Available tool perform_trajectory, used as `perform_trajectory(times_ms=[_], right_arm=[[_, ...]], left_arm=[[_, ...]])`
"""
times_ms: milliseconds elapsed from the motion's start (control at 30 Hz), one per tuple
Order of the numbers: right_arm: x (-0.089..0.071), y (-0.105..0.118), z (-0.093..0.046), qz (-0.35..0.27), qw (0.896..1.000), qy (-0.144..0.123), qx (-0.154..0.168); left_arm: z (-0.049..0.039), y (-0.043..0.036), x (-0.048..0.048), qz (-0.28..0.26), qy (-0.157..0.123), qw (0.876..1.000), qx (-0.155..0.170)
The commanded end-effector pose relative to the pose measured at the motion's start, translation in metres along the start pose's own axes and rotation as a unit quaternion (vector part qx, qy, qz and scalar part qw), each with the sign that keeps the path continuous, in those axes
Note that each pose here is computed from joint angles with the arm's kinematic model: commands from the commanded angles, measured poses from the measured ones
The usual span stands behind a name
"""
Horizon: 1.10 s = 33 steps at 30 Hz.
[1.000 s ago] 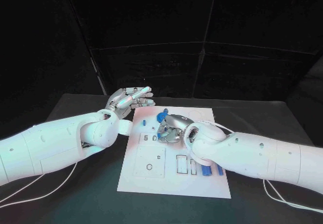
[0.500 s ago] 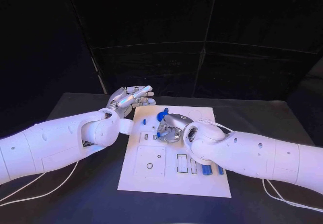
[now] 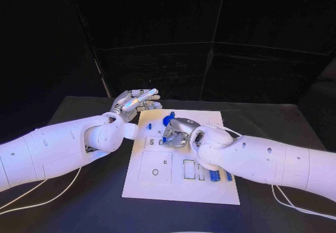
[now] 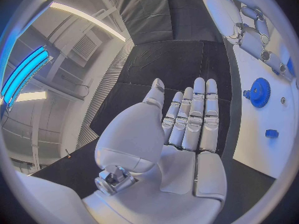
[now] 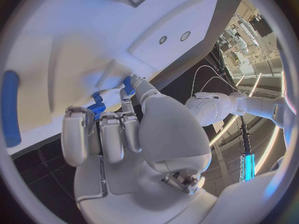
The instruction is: Assemble the parts on the task board
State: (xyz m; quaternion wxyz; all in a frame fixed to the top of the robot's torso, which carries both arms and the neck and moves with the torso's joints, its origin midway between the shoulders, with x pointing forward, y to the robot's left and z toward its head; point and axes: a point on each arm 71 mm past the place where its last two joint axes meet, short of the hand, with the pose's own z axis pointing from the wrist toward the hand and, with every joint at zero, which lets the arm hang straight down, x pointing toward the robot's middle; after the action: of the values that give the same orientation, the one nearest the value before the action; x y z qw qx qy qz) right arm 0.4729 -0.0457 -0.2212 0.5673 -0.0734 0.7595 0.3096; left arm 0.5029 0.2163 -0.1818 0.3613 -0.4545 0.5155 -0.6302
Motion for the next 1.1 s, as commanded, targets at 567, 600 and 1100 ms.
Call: perform_trajectory(times_ms=[567,600,1100], right_arm=[[0.0116,-0.0054,-0.0009,-0.014,0.999,0.042,0.018],[0.0116,-0.0056,-0.001,-0.014,0.999,0.041,0.019],[0.0108,-0.0054,-0.0004,-0.01,0.999,0.03,0.024]], left_arm=[[0.0007,-0.0017,0.0033,-0.003,0.008,1.0,0.007],[0.0008,-0.0017,0.0033,-0.003,0.008,1.0,0.007],[0.0009,-0.0017,0.0029,-0.003,0.007,1.0,0.007]])
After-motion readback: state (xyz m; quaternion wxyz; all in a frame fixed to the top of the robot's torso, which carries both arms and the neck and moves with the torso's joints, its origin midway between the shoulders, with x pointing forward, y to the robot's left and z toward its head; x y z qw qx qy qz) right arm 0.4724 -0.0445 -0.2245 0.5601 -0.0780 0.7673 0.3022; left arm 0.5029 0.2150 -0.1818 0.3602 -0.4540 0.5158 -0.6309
